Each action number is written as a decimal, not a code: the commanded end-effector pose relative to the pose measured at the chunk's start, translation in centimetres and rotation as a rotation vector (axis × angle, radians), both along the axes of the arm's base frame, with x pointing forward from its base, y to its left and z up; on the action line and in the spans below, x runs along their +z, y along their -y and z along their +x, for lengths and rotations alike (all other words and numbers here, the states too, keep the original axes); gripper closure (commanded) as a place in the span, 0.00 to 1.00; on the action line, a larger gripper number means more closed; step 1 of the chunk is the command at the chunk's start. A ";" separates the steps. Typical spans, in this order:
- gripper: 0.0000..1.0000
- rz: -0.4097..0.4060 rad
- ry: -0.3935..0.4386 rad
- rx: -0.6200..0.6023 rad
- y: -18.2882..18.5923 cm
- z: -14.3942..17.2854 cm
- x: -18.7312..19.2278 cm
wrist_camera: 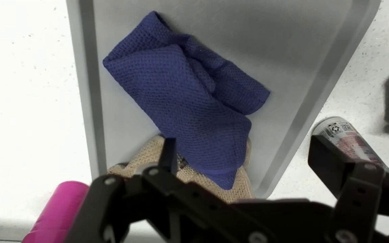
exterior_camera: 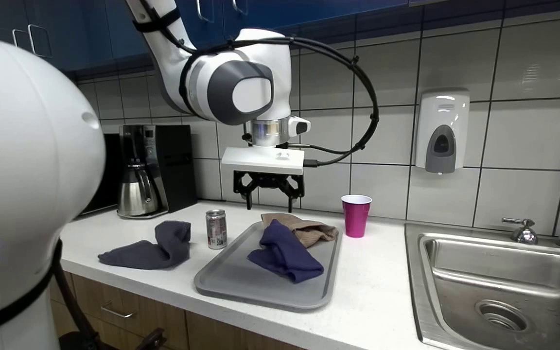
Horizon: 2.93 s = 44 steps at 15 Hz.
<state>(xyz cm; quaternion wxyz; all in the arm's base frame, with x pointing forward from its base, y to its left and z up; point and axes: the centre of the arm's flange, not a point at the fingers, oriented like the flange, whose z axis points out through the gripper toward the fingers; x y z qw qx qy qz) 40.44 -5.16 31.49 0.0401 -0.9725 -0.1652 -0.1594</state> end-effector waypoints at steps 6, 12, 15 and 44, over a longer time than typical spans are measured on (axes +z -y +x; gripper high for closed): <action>0.00 -0.034 0.003 0.087 -0.9 2.1 -4.0; 0.00 -0.104 0.012 0.103 -2.0 4.8 -6.7; 0.00 -0.134 0.010 0.104 -2.2 6.0 -8.1; 0.90 -0.189 -0.062 0.056 -1.0 9.0 -12.3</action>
